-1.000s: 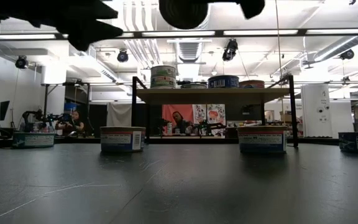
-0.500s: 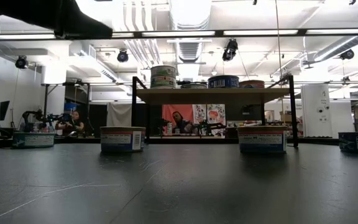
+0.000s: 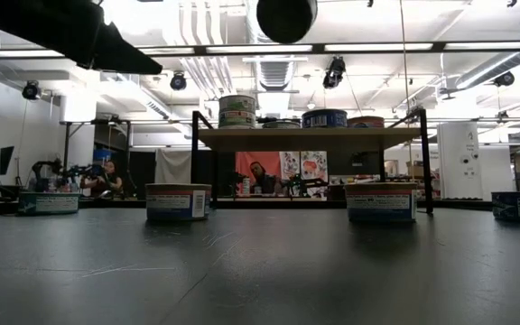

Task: Stack canned seafood by type on shelf
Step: Put the yellow tuna can on the shelf, then put the green blue tuna can on the shelf

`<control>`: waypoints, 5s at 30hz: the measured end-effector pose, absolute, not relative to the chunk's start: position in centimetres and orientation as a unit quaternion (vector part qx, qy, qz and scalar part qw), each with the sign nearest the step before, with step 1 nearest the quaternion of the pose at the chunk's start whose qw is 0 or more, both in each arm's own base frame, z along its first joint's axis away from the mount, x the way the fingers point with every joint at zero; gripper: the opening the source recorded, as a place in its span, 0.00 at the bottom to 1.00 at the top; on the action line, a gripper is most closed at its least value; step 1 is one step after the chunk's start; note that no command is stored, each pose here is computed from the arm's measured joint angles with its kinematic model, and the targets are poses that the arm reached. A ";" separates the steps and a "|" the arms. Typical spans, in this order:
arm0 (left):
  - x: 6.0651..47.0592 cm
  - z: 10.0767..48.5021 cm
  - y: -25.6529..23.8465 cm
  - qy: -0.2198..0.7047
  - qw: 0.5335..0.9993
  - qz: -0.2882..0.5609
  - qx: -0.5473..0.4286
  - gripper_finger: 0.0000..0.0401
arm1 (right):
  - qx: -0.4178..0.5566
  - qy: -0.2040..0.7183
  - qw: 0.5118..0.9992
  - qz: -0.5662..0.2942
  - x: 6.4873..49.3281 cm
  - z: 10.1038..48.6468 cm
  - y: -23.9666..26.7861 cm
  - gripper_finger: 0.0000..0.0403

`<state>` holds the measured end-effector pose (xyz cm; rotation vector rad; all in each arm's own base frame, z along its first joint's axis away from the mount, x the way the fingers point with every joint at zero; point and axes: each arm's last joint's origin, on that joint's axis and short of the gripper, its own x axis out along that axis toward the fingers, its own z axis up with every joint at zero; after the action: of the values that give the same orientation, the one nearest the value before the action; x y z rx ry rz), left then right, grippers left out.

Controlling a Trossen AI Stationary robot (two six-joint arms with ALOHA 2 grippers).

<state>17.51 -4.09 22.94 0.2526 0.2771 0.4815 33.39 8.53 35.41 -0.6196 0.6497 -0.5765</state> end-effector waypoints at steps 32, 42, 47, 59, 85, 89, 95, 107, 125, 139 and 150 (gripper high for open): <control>17.9 24.6 -4.6 0.104 0.977 0.187 -0.013 0.55 | -0.364 0.392 0.833 -0.139 37.1 33.2 -1.7 0.33; 17.6 25.0 -4.4 0.154 0.968 0.198 -0.021 0.55 | -0.438 0.400 0.789 -0.158 41.2 29.1 -3.2 0.33; 17.5 25.0 -4.4 0.161 0.966 0.200 -0.026 0.55 | -0.436 0.410 0.785 -0.162 41.4 28.5 -4.0 0.33; 17.5 24.9 -4.4 0.163 0.966 0.202 -0.017 0.55 | -0.417 0.410 0.795 -0.163 41.7 27.9 -4.1 0.33; 17.5 24.8 -4.4 0.166 0.965 0.203 -0.011 0.55 | -0.360 0.409 0.819 -0.181 42.2 26.8 -4.6 0.66; 17.5 24.8 -4.4 0.166 0.965 0.203 -0.011 0.55 | -0.335 0.404 0.832 -0.182 42.1 26.9 -5.2 0.70; 17.5 24.8 -4.4 0.166 0.965 0.203 -0.011 0.55 | -0.299 0.403 0.840 -0.205 42.0 26.7 -6.5 0.73; 17.6 24.7 -4.4 0.168 0.965 0.203 -0.010 0.55 | -0.240 0.374 0.875 -0.194 42.2 26.9 -7.1 0.76; 17.6 24.7 -4.4 0.169 0.964 0.203 -0.009 0.55 | -0.225 0.361 0.884 -0.196 40.7 30.5 -5.9 0.69; 17.6 24.7 -4.4 0.184 0.962 0.190 0.063 0.55 | -0.121 0.387 0.893 -0.197 37.5 27.3 -2.5 0.12; 17.6 24.7 -4.4 0.200 0.954 0.172 0.145 0.55 | -0.125 0.286 0.925 -0.218 38.1 25.1 -1.2 0.03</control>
<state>17.64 -4.45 24.69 0.2940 0.4059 0.3504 38.06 -1.16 25.07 -0.2573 0.5870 -0.4474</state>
